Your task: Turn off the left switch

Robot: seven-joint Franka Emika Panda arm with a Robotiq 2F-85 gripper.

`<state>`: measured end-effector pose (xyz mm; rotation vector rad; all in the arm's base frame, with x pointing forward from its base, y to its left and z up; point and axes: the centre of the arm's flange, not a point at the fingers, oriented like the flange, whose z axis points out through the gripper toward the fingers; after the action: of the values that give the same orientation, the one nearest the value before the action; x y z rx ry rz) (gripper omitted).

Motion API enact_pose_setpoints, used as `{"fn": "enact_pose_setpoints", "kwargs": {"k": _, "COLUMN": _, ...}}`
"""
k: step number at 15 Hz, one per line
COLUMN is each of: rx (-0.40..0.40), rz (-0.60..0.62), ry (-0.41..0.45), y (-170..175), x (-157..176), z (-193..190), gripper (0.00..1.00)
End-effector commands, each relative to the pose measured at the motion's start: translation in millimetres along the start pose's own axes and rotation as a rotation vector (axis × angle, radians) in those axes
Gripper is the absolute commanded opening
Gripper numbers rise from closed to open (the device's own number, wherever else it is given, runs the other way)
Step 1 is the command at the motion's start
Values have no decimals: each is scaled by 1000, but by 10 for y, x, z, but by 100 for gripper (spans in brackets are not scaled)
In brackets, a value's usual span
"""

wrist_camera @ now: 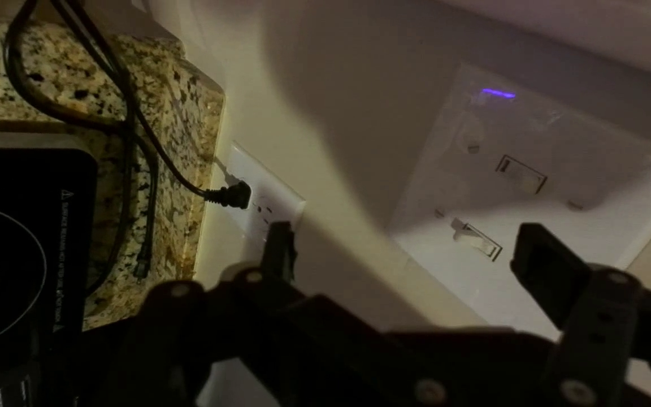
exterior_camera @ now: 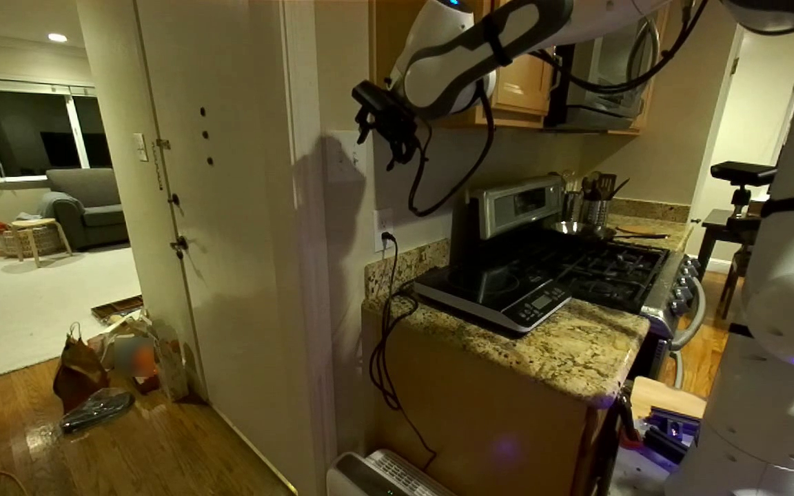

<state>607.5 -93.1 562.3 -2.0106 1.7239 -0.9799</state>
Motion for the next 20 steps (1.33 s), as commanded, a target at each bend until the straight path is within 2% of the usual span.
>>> {"fn": "enact_pose_setpoints", "kwargs": {"k": 1, "rx": 0, "rz": 2, "ry": 0, "y": 2, "x": -3, "z": 12, "gripper": 100}}
{"fn": "enact_pose_setpoints", "kwargs": {"k": 6, "rx": 5, "rz": 13, "ry": 2, "y": -16, "x": 4, "z": -1, "gripper": 100}}
{"fn": "enact_pose_setpoints", "kwargs": {"k": 8, "rx": 11, "rz": 18, "ry": -1, "y": 20, "x": 45, "z": -120, "gripper": 100}}
{"fn": "enact_pose_setpoints", "kwargs": {"k": 10, "rx": 15, "rz": 23, "ry": 2, "y": 1, "x": 42, "z": -129, "gripper": 94}}
{"fn": "enact_pose_setpoints", "kwargs": {"k": 12, "rx": 21, "rz": 25, "ry": 5, "y": -21, "x": 45, "z": -138, "gripper": 92}}
{"fn": "enact_pose_setpoints", "kwargs": {"k": 14, "rx": 21, "rz": 29, "ry": 4, "y": -39, "x": 45, "z": -130, "gripper": 93}}
{"fn": "enact_pose_setpoints", "kwargs": {"k": 17, "rx": 23, "rz": 32, "ry": 6, "y": -56, "x": 41, "z": -67, "gripper": 100}}
{"fn": "enact_pose_setpoints", "kwargs": {"k": 20, "rx": 5, "rz": 0, "ry": -5, "y": -46, "x": 66, "z": -59, "gripper": 100}}
